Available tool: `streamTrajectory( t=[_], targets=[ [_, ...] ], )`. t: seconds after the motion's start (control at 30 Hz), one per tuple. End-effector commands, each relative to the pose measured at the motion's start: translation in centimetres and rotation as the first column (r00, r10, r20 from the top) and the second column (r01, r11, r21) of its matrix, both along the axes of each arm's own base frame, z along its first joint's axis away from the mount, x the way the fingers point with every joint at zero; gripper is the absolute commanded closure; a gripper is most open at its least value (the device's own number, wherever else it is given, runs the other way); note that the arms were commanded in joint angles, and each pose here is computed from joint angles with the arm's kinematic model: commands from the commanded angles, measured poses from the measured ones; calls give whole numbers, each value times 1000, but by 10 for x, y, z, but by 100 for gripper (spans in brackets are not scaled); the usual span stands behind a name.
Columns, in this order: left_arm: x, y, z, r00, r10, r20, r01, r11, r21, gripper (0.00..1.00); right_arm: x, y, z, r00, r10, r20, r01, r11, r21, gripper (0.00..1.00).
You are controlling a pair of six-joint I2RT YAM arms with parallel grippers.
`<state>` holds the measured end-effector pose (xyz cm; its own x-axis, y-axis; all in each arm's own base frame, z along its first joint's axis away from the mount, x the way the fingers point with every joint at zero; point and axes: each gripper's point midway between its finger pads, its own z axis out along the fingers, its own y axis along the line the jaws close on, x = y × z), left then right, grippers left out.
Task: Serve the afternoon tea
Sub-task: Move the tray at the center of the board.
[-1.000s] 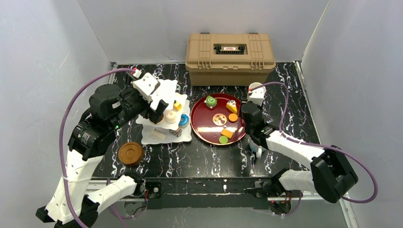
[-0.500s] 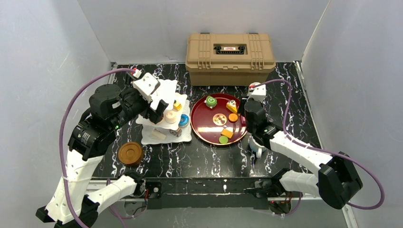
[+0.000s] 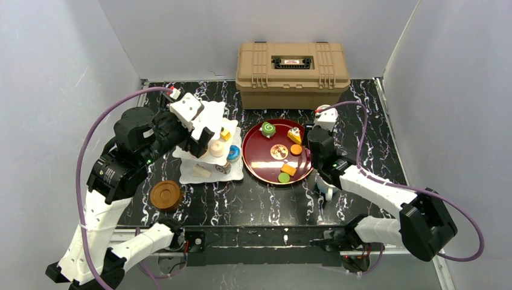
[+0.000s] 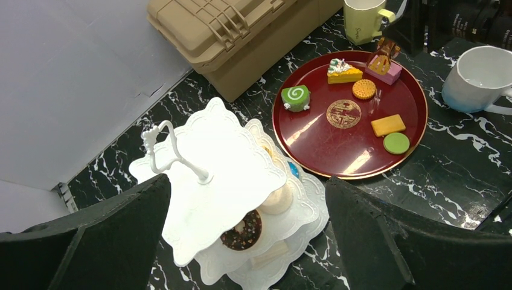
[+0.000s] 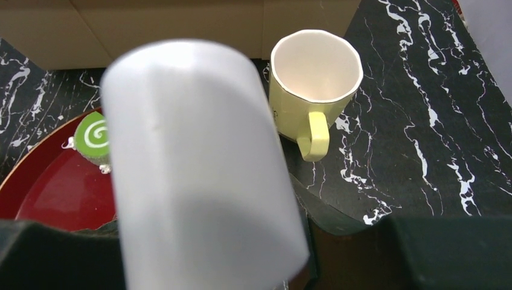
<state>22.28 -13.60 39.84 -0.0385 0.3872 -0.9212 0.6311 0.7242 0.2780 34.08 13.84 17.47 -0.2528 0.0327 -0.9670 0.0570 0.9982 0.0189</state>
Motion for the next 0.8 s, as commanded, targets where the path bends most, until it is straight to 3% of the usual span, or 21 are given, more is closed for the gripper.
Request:
streamTrajectory(
  t=[0.0,0.77],
  targets=[
    [-3,-1,0,1000,-11,-6,11,1000,-6,3,6,-1,8,998,-40,46,37,998,48,47],
    [-3,-4,-1,1000,-18,-17,17,1000,-14,3,0,-13,5,997,-56,47,53,997,49,47]
  ],
)
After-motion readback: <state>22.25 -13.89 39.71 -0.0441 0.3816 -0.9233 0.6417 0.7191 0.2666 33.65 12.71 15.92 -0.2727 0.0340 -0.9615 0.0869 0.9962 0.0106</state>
